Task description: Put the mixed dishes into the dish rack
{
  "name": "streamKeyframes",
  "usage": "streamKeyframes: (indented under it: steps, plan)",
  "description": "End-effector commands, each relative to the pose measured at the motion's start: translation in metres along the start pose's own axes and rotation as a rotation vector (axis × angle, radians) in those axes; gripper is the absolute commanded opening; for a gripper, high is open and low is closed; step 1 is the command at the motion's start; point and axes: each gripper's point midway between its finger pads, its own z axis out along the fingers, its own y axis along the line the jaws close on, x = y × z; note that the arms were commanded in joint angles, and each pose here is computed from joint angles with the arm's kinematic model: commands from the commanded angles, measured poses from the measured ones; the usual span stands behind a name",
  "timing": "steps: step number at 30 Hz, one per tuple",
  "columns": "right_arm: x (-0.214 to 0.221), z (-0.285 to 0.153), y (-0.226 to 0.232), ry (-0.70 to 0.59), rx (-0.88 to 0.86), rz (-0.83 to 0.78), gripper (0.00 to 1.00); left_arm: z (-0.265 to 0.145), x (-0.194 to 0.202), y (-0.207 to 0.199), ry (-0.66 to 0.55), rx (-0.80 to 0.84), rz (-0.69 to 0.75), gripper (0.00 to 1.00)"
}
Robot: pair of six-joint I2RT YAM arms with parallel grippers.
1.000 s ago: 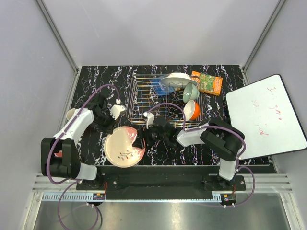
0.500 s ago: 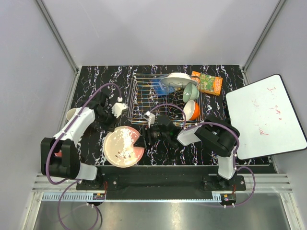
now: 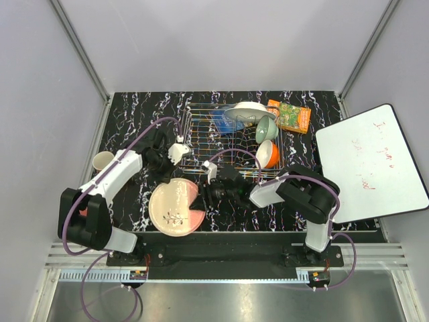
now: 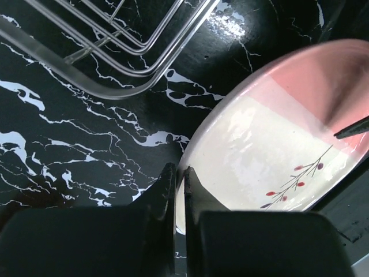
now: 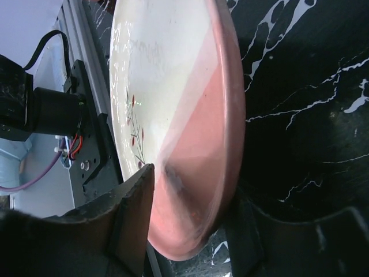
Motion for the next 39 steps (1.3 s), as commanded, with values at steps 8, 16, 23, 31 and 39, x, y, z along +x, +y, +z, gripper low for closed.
streamKeyframes:
  steps: [8,16,23,31,39]
  plan:
    - [-0.041,-0.005,0.072,-0.112,-0.202,-0.136,0.00,-0.002,-0.049,-0.009,-0.139,0.004,0.025,0.00]
    - [-0.041,-0.023,0.080,-0.124,-0.170,-0.158,0.00,-0.029,-0.049,-0.003,-0.146,-0.083,0.007,0.09]
    - [-0.060,-0.060,0.100,-0.106,-0.029,-0.360,0.00,-0.106,-0.083,0.043,-0.332,-0.233,-0.115,0.99]
    - [-0.132,-0.147,0.112,-0.197,0.292,-0.661,0.00,-0.124,-0.118,0.098,-0.431,-0.260,-0.409,0.99]
    - [-0.207,-0.245,0.114,-0.332,0.685,-0.952,0.00,-0.074,-0.138,0.120,-0.404,-0.209,-0.505,0.99]
